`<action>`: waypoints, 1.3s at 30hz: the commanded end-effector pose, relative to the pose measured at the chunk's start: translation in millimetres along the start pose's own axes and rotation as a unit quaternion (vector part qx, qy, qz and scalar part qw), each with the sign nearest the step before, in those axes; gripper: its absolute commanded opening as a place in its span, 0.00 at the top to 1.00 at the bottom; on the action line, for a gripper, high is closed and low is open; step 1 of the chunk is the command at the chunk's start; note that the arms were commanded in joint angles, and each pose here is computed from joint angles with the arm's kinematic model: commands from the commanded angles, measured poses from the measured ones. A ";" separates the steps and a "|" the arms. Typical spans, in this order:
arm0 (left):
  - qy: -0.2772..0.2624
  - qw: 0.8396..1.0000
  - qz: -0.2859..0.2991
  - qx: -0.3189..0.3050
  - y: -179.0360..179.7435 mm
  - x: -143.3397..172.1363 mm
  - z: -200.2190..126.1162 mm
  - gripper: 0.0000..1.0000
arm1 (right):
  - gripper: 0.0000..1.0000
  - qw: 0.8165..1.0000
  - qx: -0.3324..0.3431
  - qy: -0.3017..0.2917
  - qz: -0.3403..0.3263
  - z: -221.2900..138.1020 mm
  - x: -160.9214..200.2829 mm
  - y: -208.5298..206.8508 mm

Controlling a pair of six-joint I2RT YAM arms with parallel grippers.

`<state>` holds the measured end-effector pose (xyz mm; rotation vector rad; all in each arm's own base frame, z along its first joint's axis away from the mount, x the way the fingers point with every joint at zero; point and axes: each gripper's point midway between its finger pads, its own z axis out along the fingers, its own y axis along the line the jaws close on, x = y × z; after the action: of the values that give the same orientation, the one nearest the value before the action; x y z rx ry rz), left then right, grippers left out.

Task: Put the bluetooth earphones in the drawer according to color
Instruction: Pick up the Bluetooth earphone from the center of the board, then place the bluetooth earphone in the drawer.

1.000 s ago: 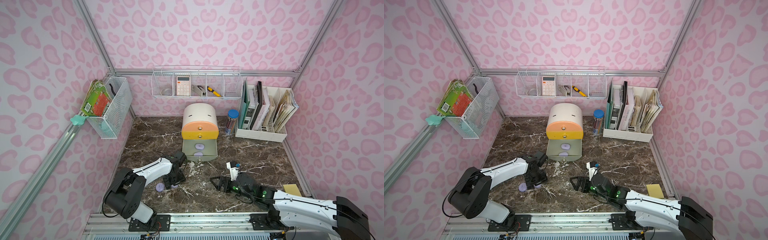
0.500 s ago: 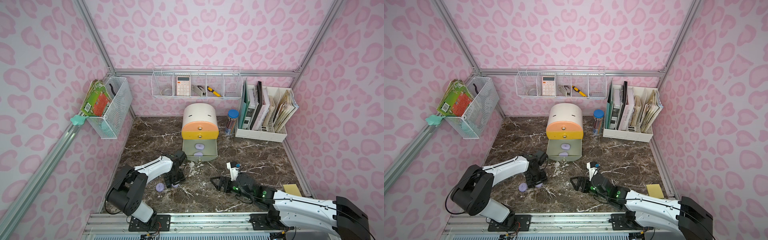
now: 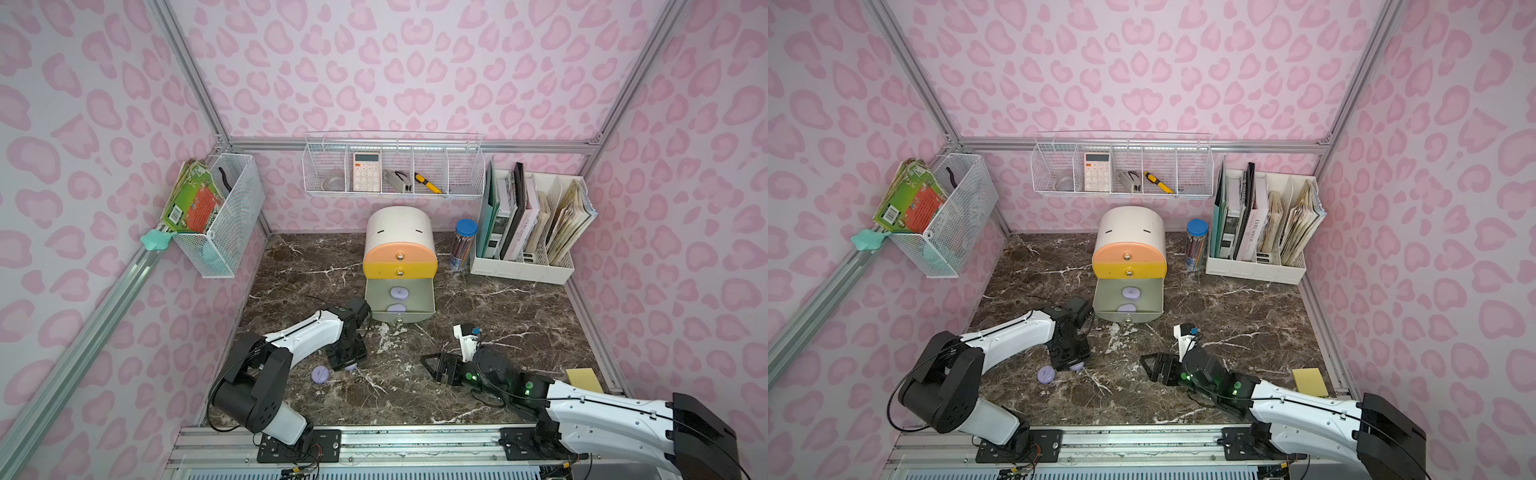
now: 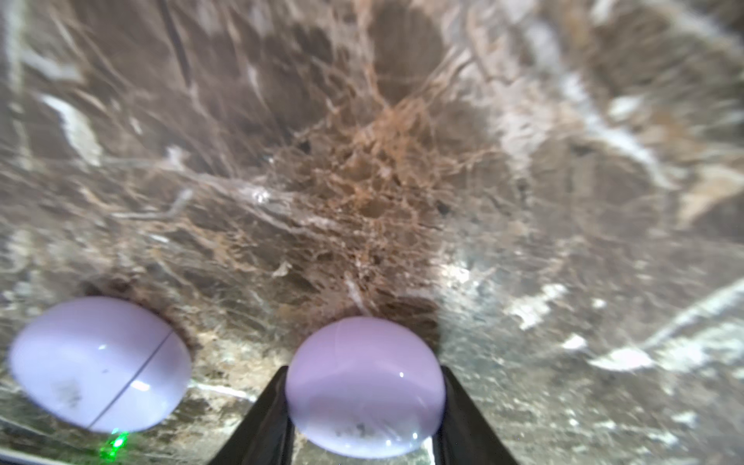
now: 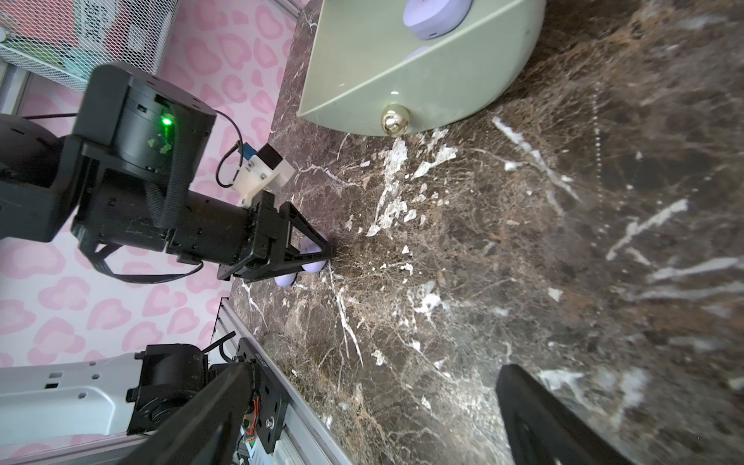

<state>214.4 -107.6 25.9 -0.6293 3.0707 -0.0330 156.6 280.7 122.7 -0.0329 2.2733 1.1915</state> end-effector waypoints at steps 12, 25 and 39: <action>-0.100 0.992 0.045 0.059 -28.8 -19.5 -76.2 0.56 | 0.01 1.000 -0.008 -0.005 0.004 4.2 -2.3 4.0; -0.159 0.981 0.079 0.080 -89.1 -75.7 -120.8 0.56 | 0.01 1.000 -0.006 -0.005 0.006 0.5 -1.3 1.8; -0.143 0.982 0.099 0.069 -111.6 -102.4 -100.6 0.51 | 0.01 1.000 -0.004 -0.010 0.003 -2.6 -4.3 2.0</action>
<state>347.8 -166.7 128.2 -0.3214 2.8070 -0.1349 155.9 279.2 126.2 -0.0156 2.2600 1.2151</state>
